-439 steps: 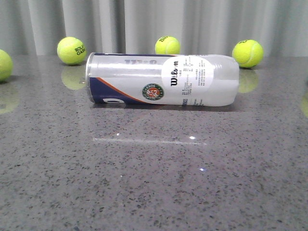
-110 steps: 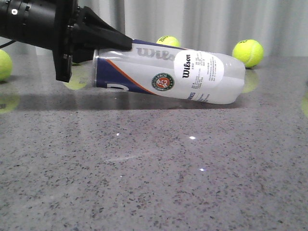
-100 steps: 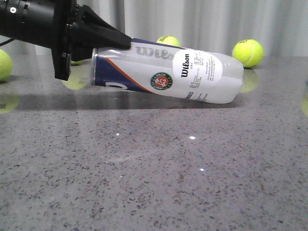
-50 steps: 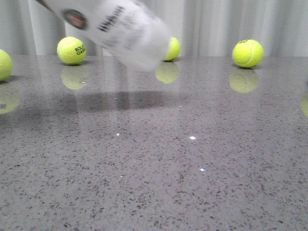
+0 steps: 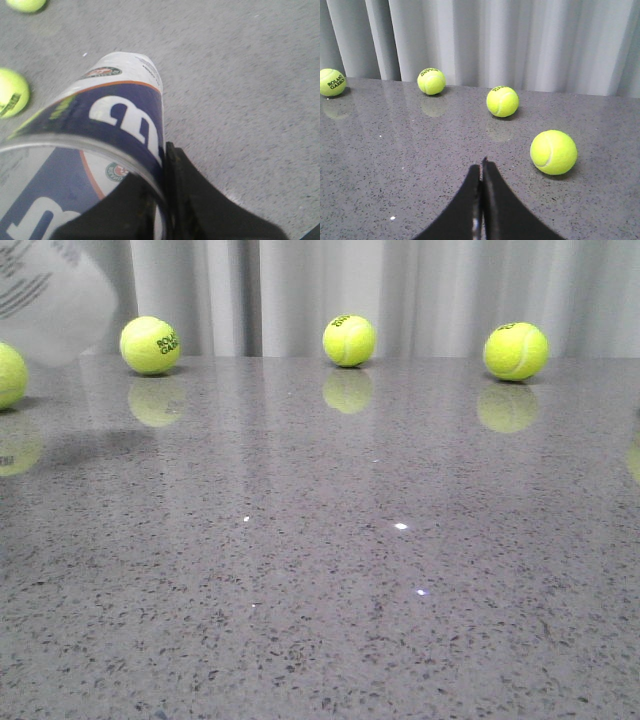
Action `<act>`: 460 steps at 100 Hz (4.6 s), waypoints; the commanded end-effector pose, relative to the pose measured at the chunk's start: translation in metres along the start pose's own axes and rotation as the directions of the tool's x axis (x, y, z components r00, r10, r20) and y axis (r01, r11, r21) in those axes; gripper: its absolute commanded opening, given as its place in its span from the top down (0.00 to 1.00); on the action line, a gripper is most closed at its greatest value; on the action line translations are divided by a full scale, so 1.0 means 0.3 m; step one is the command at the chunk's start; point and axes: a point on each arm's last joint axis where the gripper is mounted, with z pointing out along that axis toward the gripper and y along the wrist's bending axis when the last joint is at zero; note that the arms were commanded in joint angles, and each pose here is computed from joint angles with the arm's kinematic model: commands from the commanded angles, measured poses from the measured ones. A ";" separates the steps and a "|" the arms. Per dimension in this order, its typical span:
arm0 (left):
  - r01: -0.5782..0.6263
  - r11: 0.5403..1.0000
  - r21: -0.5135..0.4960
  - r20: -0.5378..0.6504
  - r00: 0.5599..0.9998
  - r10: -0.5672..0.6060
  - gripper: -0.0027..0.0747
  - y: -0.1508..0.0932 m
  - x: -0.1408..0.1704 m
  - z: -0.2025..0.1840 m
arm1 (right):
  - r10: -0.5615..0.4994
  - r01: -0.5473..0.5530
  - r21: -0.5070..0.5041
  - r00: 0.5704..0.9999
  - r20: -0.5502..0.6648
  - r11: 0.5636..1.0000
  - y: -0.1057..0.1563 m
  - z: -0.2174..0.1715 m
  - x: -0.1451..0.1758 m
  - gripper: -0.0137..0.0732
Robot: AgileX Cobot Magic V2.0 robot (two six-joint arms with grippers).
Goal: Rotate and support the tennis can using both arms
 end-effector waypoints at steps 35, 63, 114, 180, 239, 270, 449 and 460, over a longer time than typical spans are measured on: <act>0.078 0.997 0.018 -0.111 0.991 -0.076 0.99 -0.013 0.105 0.069 | -0.015 0.015 0.006 0.994 0.106 1.000 0.000 -0.005 -0.052 0.92; 0.096 0.994 0.056 -0.078 0.993 -0.092 0.60 -0.019 0.084 0.077 | -0.015 0.015 0.006 0.994 0.105 1.000 0.000 -0.005 -0.052 0.92; 0.085 0.996 0.035 -0.016 0.996 -0.085 0.22 0.083 -0.157 0.172 | -0.015 0.015 0.006 0.994 0.105 1.000 0.000 -0.005 -0.052 0.92; 0.060 0.998 0.025 0.117 0.991 -0.062 0.22 0.082 -0.247 0.075 | -0.015 0.015 0.006 0.994 0.105 1.000 0.000 -0.005 -0.052 0.92; 0.078 0.993 -0.093 0.473 0.881 -0.025 0.26 -0.021 -0.057 -0.169 | -0.015 0.015 0.006 0.994 0.105 1.000 0.000 -0.005 -0.052 0.92; 0.174 0.978 -0.116 0.621 0.781 -0.065 0.26 -0.083 0.239 -0.109 | -0.015 0.015 0.006 0.994 0.105 1.000 0.000 -0.005 -0.052 0.92; 0.303 0.934 -0.191 0.810 0.585 -0.025 0.99 -0.058 0.485 0.116 | -0.015 0.015 0.006 0.994 0.105 1.000 0.000 -0.005 -0.052 0.92; 0.299 0.928 -0.222 0.826 0.564 0.015 0.99 -0.054 0.493 0.124 | -0.015 0.015 0.006 0.994 0.105 1.000 0.000 -0.005 -0.052 0.92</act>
